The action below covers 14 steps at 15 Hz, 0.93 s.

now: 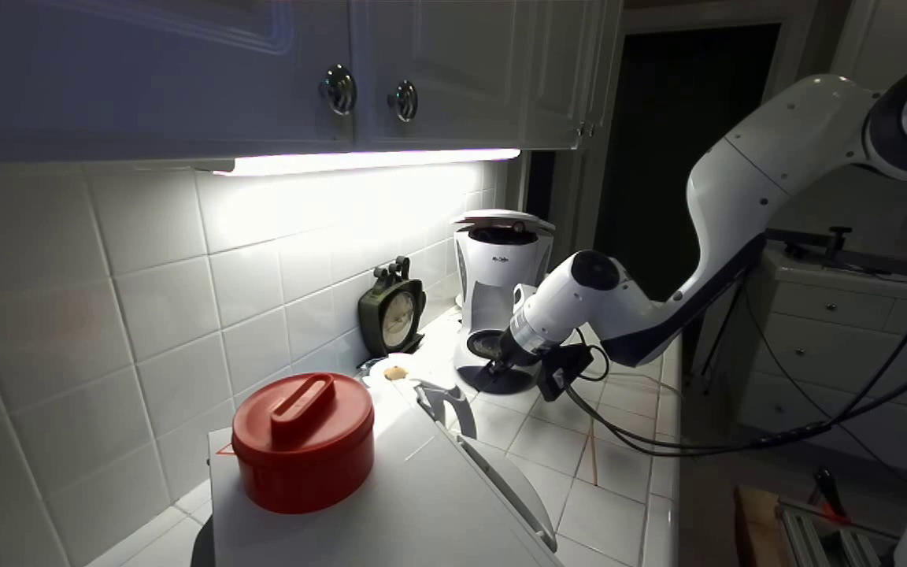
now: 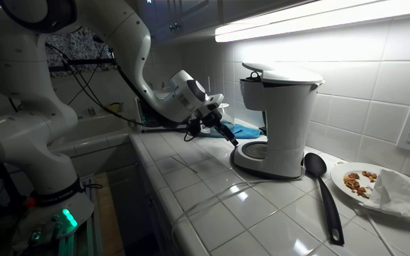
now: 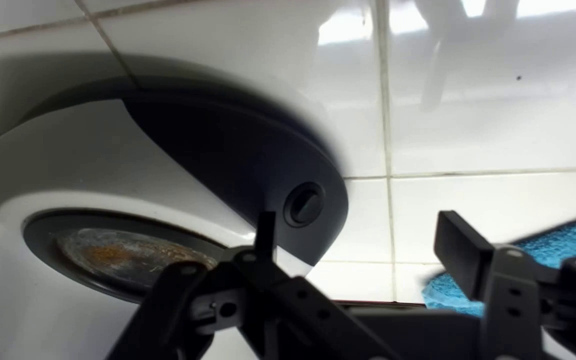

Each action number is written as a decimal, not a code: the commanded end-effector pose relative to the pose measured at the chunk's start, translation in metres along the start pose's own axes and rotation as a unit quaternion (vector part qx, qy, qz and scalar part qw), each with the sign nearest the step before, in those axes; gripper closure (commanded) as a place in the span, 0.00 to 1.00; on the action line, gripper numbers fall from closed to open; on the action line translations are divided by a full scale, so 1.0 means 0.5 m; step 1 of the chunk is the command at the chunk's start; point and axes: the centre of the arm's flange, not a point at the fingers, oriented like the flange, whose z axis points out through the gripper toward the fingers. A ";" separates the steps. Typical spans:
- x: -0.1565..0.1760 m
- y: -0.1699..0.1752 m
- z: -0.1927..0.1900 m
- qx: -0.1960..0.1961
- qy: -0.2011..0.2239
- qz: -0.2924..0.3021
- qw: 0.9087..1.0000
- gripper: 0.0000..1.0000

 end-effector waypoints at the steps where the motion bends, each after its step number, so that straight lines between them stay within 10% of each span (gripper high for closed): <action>1: 0.017 -0.013 -0.013 0.009 0.004 0.003 1.000 0.48; 9: 0.004 -0.012 -0.004 0.004 -0.008 -0.001 1.000 1.00; 10: 0.002 -0.008 -0.003 0.003 -0.009 -0.001 1.000 0.63; 14: -0.003 -0.003 0.005 0.000 -0.010 0.002 1.000 0.53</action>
